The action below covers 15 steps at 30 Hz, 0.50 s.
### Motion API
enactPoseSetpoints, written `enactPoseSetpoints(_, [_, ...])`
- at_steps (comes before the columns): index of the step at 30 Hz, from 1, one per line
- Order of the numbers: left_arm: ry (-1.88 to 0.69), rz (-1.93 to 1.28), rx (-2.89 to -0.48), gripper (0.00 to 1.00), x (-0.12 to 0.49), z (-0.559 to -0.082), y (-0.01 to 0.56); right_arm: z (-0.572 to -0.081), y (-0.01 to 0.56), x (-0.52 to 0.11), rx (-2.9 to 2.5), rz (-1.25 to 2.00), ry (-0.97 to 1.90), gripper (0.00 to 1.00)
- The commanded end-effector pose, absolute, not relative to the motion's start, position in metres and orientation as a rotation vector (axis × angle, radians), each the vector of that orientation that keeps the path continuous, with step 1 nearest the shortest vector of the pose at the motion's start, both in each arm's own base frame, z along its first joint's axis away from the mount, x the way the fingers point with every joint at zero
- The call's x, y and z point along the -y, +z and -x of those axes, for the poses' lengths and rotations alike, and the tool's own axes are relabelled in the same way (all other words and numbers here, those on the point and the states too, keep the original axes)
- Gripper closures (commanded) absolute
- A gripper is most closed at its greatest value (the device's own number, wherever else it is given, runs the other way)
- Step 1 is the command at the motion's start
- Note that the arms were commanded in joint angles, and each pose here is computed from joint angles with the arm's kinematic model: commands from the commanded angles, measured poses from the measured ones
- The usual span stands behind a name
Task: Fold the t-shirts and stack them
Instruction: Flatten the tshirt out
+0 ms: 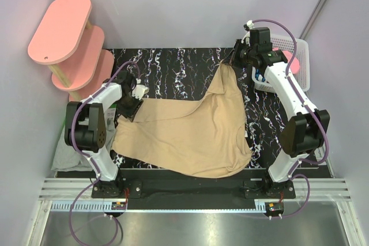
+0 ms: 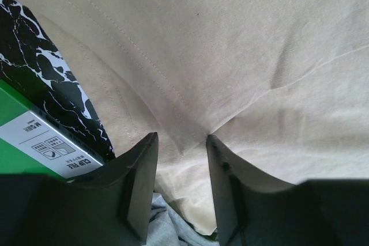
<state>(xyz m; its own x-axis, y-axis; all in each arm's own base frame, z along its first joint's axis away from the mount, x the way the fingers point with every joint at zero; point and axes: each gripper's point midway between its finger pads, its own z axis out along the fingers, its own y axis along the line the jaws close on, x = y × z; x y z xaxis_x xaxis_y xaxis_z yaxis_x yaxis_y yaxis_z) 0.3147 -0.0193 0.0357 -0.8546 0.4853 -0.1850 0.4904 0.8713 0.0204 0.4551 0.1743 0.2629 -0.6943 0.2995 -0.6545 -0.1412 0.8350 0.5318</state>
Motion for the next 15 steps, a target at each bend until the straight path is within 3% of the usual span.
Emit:
enactPoseSetpoints(1, [-0.04, -0.748, -2.837, 0.71, 0.02, -0.321, 0.036, -0.452, 0.298, -0.179, -2.129, -0.07, 0.755, 1.0])
enactPoseSetpoints(3, [-0.036, -0.744, -2.829, 0.83, 0.02, -0.323, 0.037, -0.451, 0.298, -0.179, -2.13, -0.068, 0.755, 1.0])
enactPoseSetpoints(4, [-0.036, -0.742, -2.83, 0.97, 0.02, -0.323, 0.038, -0.451, 0.299, -0.179, -2.129, -0.066, 0.757, 1.0])
enactPoseSetpoints(5, [-0.033, -0.738, -2.826, 1.0, 0.02, -0.324, 0.039, -0.451, 0.299, -0.179, -2.129, -0.068, 0.756, 1.0])
enactPoseSetpoints(15, [0.044, -0.719, -2.733, 1.0, 0.014, -0.34, 0.075, -0.448, 0.313, -0.178, -2.099, -0.06, 0.753, 1.0])
